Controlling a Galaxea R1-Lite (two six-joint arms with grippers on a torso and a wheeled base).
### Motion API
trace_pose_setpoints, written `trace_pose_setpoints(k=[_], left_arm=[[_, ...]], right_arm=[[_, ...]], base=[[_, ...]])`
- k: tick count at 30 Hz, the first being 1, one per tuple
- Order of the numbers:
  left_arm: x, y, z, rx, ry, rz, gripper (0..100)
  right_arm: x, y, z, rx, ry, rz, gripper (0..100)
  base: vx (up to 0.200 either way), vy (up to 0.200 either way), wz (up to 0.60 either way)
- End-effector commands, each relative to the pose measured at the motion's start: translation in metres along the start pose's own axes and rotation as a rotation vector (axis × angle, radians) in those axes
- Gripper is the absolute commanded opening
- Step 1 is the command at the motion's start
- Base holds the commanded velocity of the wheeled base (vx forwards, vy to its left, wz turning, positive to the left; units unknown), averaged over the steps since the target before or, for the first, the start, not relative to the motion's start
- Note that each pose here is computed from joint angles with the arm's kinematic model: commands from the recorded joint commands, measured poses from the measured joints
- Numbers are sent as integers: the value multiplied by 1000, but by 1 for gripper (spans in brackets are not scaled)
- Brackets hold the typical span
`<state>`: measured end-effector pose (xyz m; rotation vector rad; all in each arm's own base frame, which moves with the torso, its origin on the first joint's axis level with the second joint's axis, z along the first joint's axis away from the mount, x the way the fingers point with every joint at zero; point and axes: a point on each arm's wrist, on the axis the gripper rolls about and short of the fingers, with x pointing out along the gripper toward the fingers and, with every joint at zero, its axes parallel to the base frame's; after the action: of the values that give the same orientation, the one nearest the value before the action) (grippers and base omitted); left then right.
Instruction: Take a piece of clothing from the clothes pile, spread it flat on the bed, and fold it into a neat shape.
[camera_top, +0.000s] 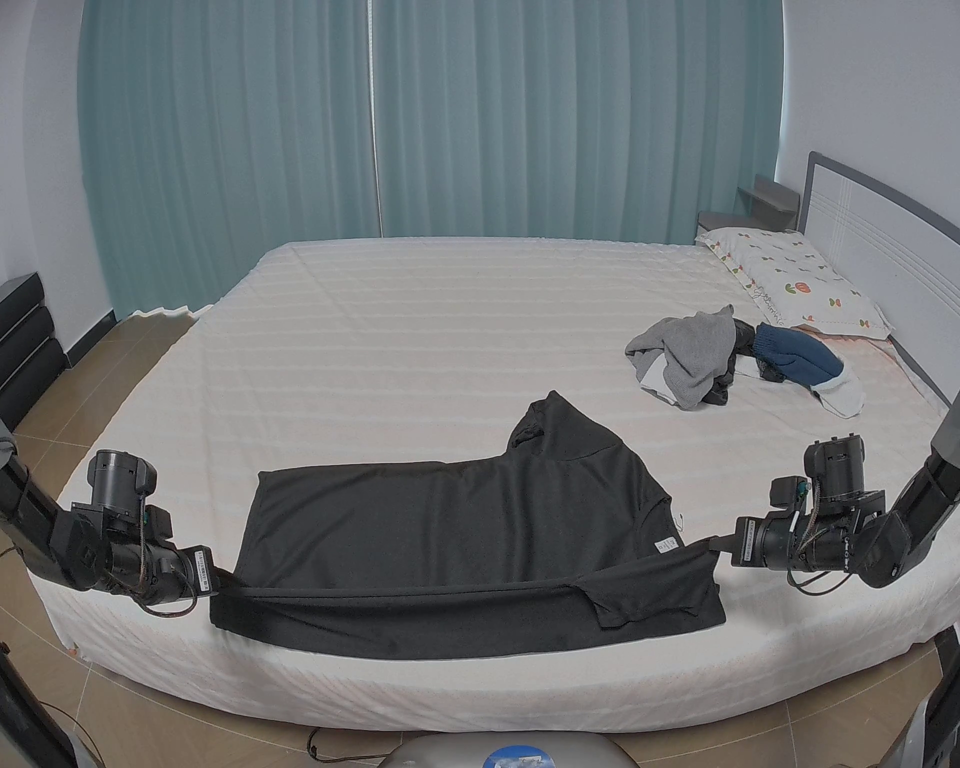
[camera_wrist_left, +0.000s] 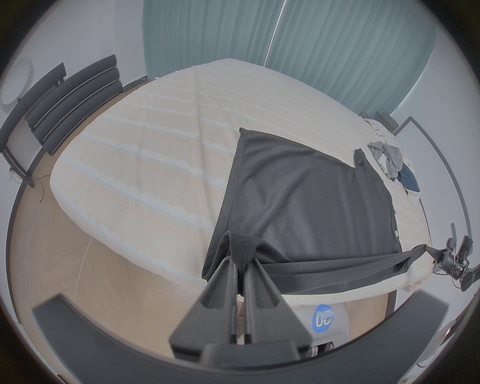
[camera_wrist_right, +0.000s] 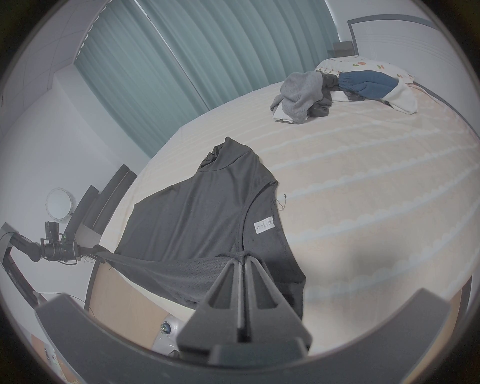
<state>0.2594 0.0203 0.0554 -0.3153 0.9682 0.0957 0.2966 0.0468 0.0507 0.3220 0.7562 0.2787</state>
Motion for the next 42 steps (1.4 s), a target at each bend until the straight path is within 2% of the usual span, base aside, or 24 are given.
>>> trace_pose_setpoints(k=[1, 6, 15, 27, 34, 42], left_arm=[[4, 1, 0, -5, 13, 7, 0], [-5, 0, -1, -1, 19, 6, 0], [-14, 1, -8, -4, 37, 6, 0], [-34, 2, -27, 5, 33, -9, 0], [-36, 1, -27, 8, 28, -12, 0], [-25, -3, -10, 8, 10, -17, 0]], right_arm=[[8, 4, 3, 9, 1, 11, 0], [3, 6, 5, 15, -13, 16, 0], [-37, 12, 1, 15, -62, 23, 0], [-74, 9, -23, 50, -63, 4, 0], [-73, 6, -30, 59, -34, 0, 0], [-42, 3, -16, 64, -12, 1, 0]], base=[[0, 0, 0], [0, 0, 0], [0, 0, 0], [0, 0, 0], [0, 0, 0], [0, 0, 0]])
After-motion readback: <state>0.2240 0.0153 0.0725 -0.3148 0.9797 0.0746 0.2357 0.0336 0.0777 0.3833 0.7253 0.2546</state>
